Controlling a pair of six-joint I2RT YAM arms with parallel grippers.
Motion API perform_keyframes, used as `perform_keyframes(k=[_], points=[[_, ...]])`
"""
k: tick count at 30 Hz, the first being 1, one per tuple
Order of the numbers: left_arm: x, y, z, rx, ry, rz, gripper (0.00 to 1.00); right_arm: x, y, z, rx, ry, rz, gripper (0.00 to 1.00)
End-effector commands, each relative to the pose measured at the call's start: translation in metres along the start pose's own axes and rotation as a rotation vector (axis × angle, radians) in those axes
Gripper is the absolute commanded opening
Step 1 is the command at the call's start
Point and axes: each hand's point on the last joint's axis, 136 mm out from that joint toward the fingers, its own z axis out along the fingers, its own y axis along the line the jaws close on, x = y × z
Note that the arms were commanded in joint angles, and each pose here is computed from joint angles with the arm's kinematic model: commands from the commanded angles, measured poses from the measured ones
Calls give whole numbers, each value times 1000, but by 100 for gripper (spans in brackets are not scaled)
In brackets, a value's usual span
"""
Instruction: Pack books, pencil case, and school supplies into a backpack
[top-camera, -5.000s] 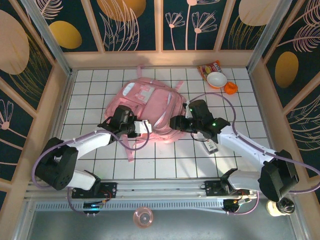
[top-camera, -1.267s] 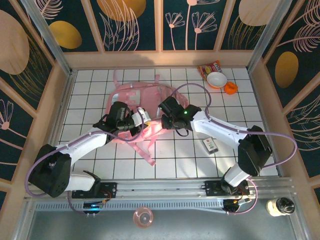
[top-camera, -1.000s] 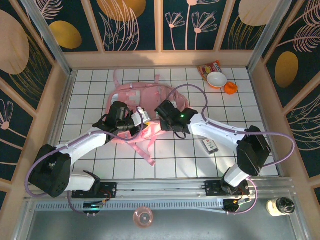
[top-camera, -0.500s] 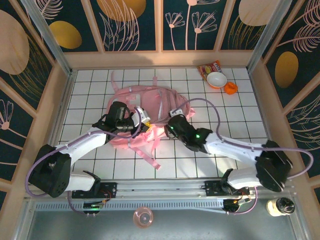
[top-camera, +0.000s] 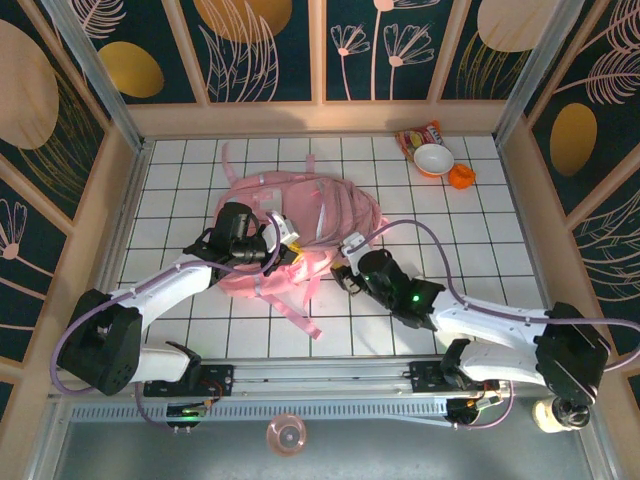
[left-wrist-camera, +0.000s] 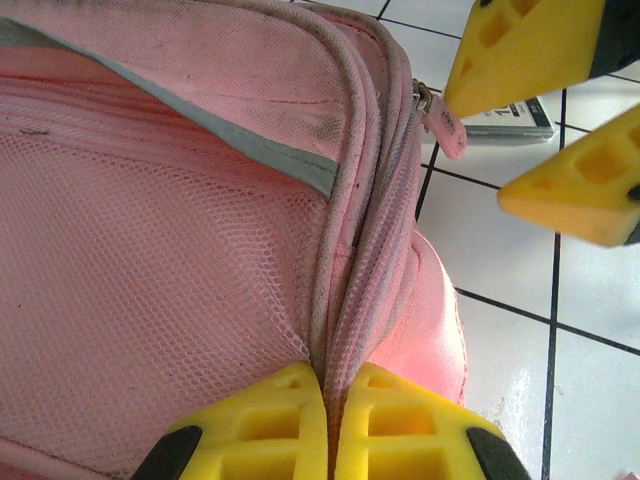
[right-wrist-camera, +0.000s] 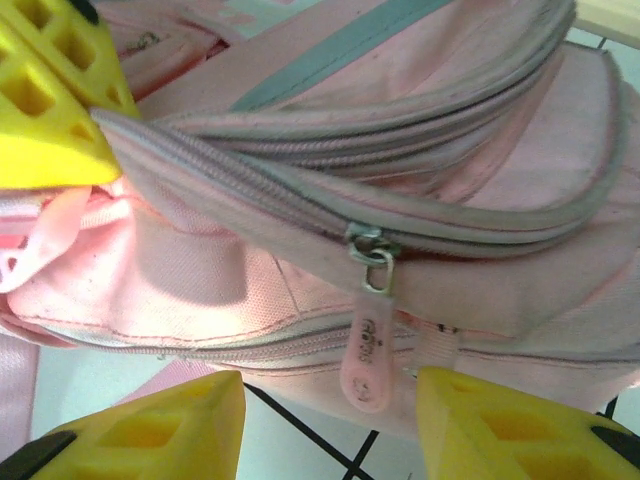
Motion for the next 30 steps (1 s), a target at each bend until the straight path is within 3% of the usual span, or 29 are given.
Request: perform_keyframes(k=[1,8,15,23,27,30], points=[[-52,-9,-14,55,-173,95,0,-17,-2,7,38,-47,-21,48],[-49,-9,-14,46,-166,101,0,-37,-18,20,118,-63,34,42],[-36,0,-13,-4,-113,106,0,-39,-24,7,66,-54,60,0],[-1,25,-17,-147,70,182,0,-20,-29,-3,-206,97,176,0],[15,38,-26,-238,155,246,1,-12,0,-7,-419,194,203,0],[25,47,-35,-314,212,292,10,-6,25,-9,-557,270,245,0]])
